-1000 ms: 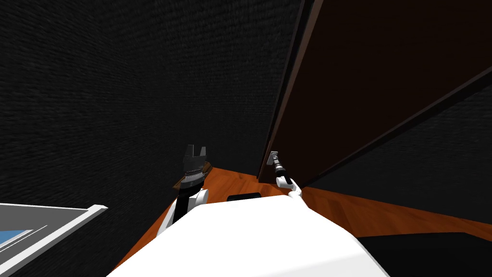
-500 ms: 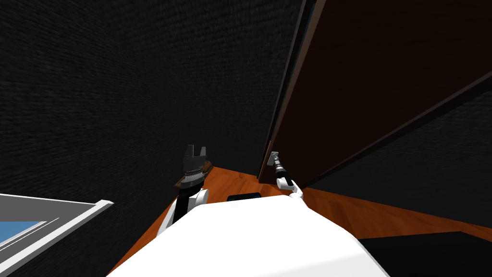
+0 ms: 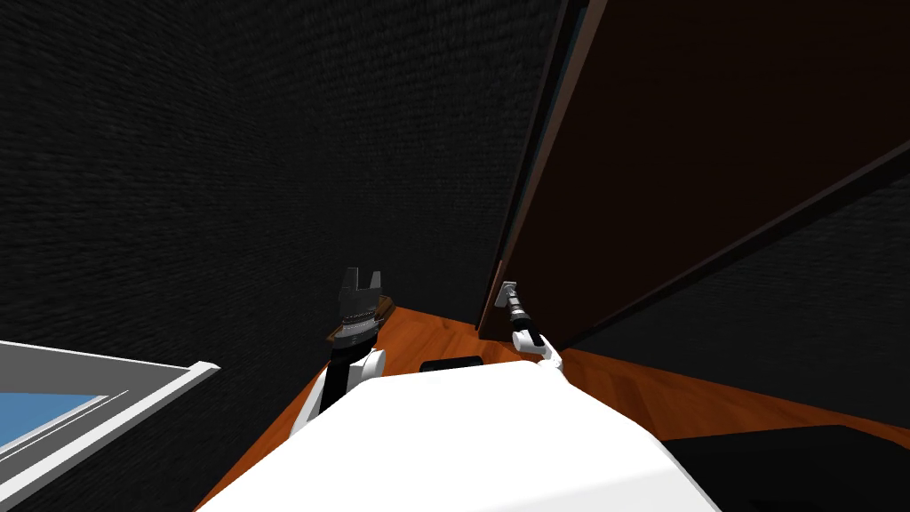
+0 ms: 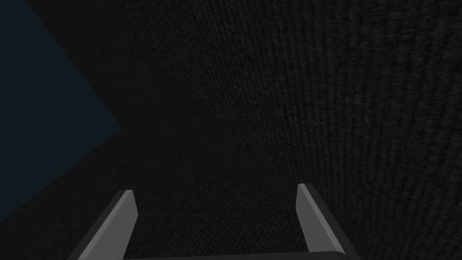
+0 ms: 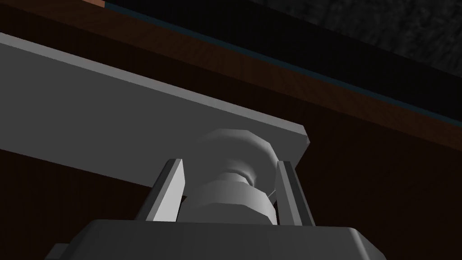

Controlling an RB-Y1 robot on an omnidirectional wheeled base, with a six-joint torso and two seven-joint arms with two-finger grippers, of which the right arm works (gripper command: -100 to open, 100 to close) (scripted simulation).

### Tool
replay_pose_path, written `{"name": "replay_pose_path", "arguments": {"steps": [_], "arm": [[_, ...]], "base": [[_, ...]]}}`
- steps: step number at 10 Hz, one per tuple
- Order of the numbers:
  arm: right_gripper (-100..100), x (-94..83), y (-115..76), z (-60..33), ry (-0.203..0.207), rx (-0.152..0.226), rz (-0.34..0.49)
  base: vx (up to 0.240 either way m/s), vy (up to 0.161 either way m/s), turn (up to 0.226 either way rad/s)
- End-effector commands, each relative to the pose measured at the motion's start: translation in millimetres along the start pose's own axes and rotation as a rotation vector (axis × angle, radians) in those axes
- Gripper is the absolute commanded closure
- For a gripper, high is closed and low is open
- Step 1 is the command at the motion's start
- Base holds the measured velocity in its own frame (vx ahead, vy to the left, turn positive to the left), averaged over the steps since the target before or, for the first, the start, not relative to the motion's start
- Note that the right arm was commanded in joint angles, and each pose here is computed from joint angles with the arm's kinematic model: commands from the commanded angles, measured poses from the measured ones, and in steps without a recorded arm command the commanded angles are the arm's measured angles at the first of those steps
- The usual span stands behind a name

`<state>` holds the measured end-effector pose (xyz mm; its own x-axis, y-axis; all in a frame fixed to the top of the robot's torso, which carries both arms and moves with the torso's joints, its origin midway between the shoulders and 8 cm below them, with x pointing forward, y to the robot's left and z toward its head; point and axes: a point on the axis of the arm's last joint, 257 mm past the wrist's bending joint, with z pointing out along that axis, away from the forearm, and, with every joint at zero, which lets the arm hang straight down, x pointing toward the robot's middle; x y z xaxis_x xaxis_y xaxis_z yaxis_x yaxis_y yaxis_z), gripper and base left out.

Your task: Pull the door open

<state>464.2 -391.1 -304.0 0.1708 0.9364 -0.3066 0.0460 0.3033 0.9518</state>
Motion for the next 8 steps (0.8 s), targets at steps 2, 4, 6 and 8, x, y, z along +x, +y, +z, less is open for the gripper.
{"name": "replay_pose_path", "arguments": {"steps": [2,4,6,8], "arm": [[100,-0.3,-1.7,-4.9,0.000,0.003,0.074],[100,-0.8,-2.0,-7.7,-0.001,0.004,0.120],[100,-1.3,-2.2,-10.4,-0.002,0.004,0.165],[100,-1.7,-2.3,-13.2,-0.002,0.004,0.208]], "base": [[-0.013,-0.009,0.024],[-0.012,-0.006,0.023],[-0.018,-0.010,0.034],[-0.015,-0.009,0.028]]}}
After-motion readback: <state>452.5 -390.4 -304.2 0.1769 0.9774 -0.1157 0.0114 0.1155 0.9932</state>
